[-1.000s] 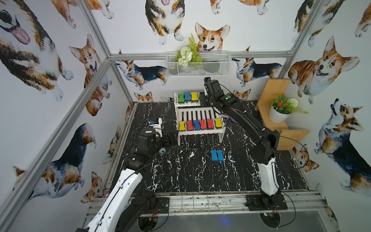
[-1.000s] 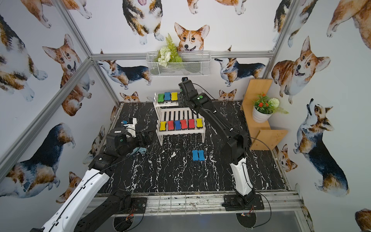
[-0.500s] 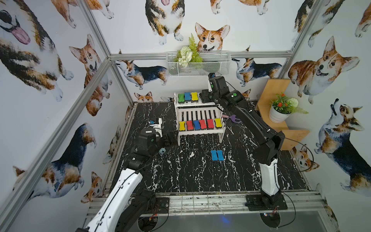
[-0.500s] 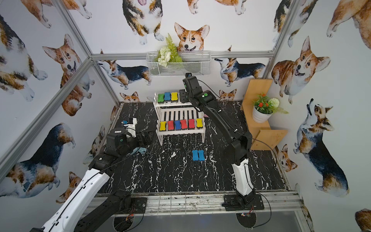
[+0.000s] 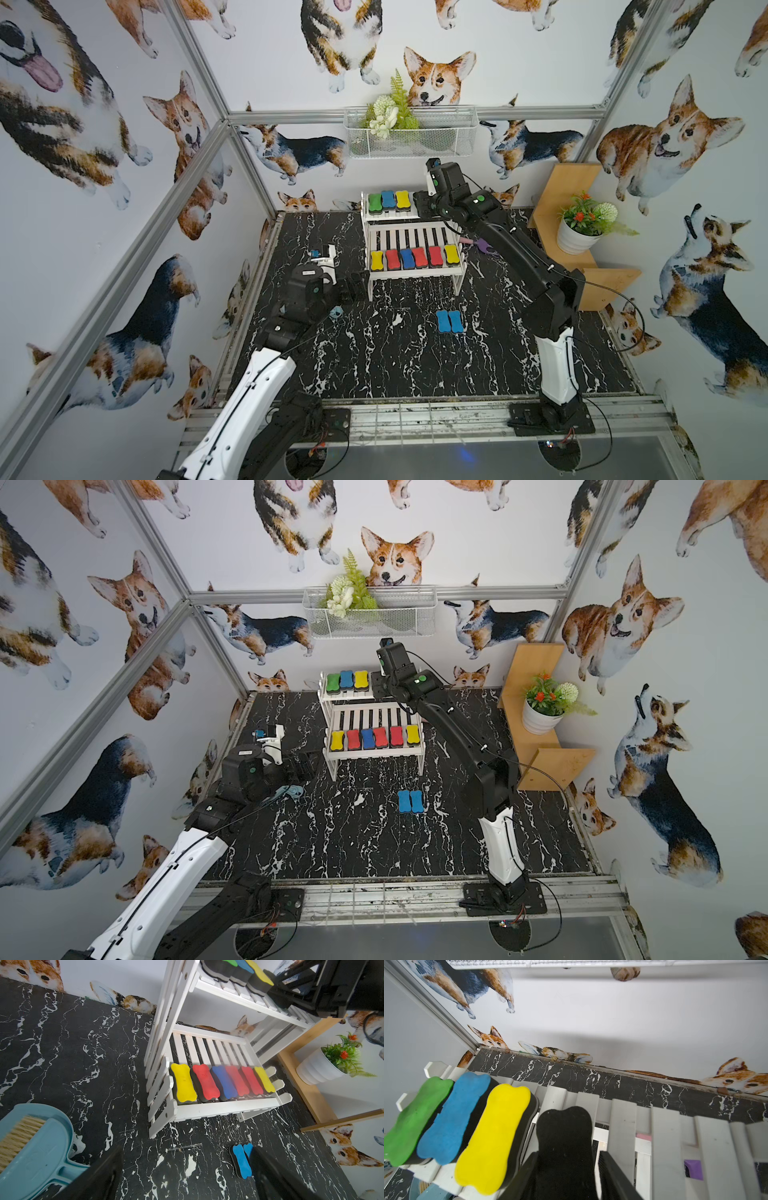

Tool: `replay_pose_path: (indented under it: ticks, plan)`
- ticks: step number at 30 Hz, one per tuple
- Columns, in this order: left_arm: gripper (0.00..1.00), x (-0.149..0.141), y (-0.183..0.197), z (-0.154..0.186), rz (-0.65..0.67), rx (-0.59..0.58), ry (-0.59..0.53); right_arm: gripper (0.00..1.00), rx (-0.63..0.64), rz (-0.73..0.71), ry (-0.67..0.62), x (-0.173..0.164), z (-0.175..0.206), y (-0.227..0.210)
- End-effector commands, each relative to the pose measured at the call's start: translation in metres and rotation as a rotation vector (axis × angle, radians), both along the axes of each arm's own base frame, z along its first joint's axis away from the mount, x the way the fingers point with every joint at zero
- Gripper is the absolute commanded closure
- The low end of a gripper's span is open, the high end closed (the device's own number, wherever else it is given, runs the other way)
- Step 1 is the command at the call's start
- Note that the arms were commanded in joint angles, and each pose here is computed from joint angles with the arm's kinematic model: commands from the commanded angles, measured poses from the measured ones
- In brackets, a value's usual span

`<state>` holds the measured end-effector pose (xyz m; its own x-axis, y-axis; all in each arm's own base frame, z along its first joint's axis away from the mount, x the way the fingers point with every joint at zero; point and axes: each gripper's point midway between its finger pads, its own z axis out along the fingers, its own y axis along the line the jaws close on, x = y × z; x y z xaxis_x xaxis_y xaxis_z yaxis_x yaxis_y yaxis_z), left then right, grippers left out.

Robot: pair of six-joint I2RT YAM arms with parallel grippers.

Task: Remove the whiteboard erasers from the shelf
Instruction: Pick up the whiteboard eraser from the shelf.

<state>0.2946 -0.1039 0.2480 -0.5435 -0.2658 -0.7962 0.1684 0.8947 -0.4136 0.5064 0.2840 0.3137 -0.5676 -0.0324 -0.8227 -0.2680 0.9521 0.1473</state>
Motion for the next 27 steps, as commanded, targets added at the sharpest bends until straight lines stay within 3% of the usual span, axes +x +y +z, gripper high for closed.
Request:
replay_pose_path:
  ticks: [1,3,7,14,21,24,25,27]
  plan:
    - [0.01,0.002,0.0,0.005,0.011,-0.016,-0.01,0.58,0.012,-0.003,-0.005,-0.003,0.006,-0.001]
    - [0.01,0.001,-0.001,0.009,0.009,-0.031,-0.02,0.65,0.023,-0.008,-0.024,-0.005,0.014,-0.004]
    - [0.01,0.0,-0.006,0.022,-0.011,-0.073,-0.049,0.68,0.096,0.024,-0.085,-0.02,0.043,-0.004]
    - [0.01,-0.009,-0.029,0.063,-0.138,-0.213,-0.176,0.68,0.356,0.247,-0.133,-0.1,0.079,0.01]
    - [0.01,-0.025,-0.054,0.105,-0.329,-0.371,-0.32,0.68,0.644,0.553,-0.049,-0.198,0.06,0.025]
    - [0.01,-0.023,-0.055,0.115,-0.352,-0.448,-0.32,0.68,0.73,0.647,-0.031,-0.228,0.051,0.023]
    - [0.01,-0.018,-0.055,0.099,-0.341,-0.481,-0.268,0.68,0.764,0.662,-0.022,-0.235,0.049,0.022]
    - [0.01,-0.016,-0.059,0.1,-0.377,-0.547,-0.257,0.68,0.859,0.686,-0.003,-0.245,0.049,0.021]
